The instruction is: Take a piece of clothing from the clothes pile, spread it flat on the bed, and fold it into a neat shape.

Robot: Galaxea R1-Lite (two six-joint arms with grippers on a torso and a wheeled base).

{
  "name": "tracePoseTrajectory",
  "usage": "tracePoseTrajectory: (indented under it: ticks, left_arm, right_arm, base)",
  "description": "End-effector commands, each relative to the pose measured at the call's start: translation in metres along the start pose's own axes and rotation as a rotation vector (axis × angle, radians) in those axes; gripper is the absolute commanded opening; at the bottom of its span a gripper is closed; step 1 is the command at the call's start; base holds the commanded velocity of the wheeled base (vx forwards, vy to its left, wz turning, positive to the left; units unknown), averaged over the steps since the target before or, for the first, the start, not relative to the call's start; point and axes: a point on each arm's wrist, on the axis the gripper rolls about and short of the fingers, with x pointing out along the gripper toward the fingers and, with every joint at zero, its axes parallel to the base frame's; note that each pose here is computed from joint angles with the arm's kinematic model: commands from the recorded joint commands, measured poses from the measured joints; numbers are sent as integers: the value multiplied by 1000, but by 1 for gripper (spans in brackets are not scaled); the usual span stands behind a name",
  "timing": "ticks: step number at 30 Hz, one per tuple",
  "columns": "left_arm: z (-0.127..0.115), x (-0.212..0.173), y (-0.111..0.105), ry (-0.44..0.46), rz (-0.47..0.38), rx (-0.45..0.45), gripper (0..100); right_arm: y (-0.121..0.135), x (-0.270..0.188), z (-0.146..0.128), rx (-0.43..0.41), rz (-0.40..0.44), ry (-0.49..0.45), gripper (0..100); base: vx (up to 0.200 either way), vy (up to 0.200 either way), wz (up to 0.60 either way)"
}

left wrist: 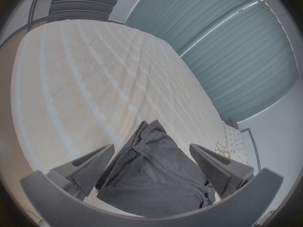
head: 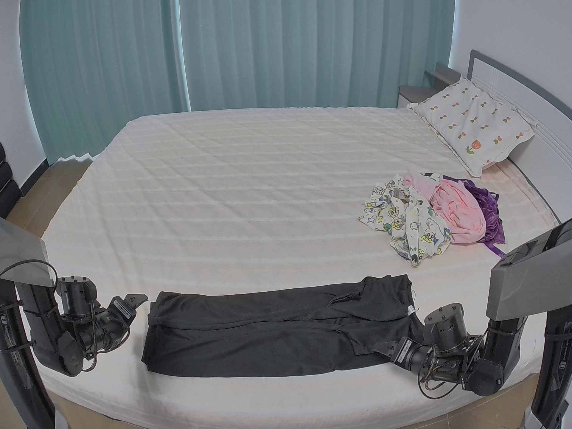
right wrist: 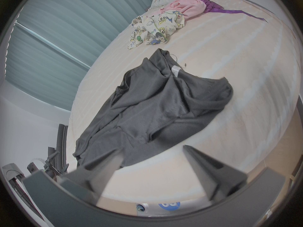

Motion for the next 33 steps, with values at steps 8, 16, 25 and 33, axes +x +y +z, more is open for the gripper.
tracePoseTrajectory:
  ticks: [8,16,25,33]
  left_arm:
    - [0,-1,0,-1,-2,0,100]
    - [0,0,0,-3,1,-1,100]
    - [1,0,1,-6,4,-4,100]
    - [2,0,1,-6,1,-4,100]
  right_arm:
    - [-8,10,29,31,-7,-89,100]
    - [-12,39,35,52,-23,-100,100]
    - [-10,43,38,57,-25,-115,0]
    - [-17,22,35,61,-54,-150,0]
  base:
    - [0,0,0]
    - [0,0,0]
    - [0,0,0]
    - [0,0,0]
